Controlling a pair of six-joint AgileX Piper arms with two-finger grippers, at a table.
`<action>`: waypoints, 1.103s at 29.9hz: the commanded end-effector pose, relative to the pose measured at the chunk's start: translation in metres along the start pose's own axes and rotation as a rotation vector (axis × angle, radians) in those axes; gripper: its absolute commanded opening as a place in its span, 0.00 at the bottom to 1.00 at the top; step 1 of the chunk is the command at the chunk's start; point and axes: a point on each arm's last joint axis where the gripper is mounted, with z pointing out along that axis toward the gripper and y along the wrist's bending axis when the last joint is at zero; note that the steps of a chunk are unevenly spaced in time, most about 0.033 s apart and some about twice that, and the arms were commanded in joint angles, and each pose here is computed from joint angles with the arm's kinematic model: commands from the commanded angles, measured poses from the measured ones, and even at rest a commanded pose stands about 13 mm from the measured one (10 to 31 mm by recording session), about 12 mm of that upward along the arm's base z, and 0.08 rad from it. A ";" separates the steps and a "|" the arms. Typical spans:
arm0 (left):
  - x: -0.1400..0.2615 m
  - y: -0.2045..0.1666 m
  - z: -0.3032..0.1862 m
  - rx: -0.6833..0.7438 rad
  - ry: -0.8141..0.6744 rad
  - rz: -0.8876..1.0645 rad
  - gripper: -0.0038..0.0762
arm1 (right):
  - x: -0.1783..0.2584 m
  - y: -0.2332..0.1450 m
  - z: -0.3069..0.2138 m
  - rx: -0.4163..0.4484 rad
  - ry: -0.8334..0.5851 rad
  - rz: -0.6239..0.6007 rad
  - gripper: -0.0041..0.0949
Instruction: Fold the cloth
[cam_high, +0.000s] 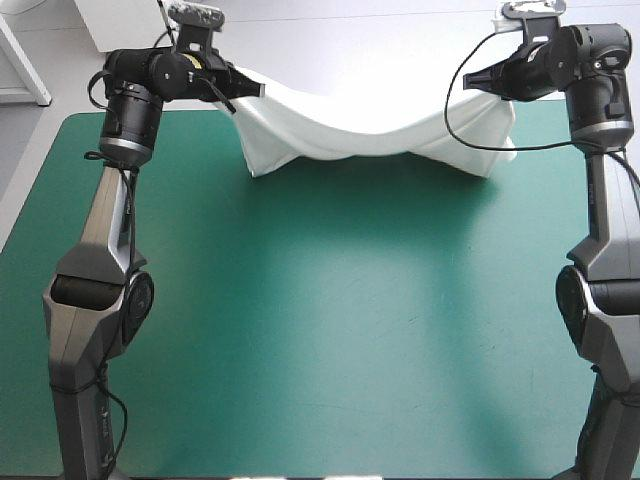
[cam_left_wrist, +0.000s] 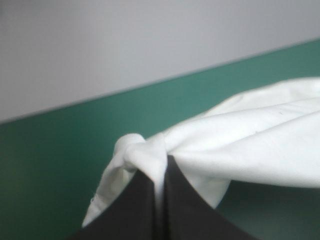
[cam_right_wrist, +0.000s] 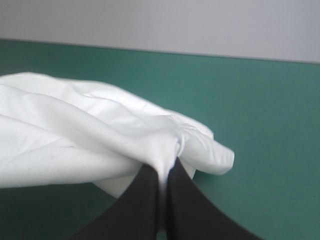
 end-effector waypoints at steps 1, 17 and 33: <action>-0.003 -0.008 -0.020 0.054 0.031 -0.039 0.02 | -0.004 0.000 -0.023 -0.032 -0.040 0.024 0.03; 0.076 -0.022 -0.010 0.046 0.342 -0.094 0.02 | 0.097 -0.001 -0.009 -0.097 0.316 0.107 0.03; 0.213 -0.043 -0.053 0.117 0.561 -0.188 0.02 | 0.244 0.007 -0.024 -0.092 0.583 0.118 0.02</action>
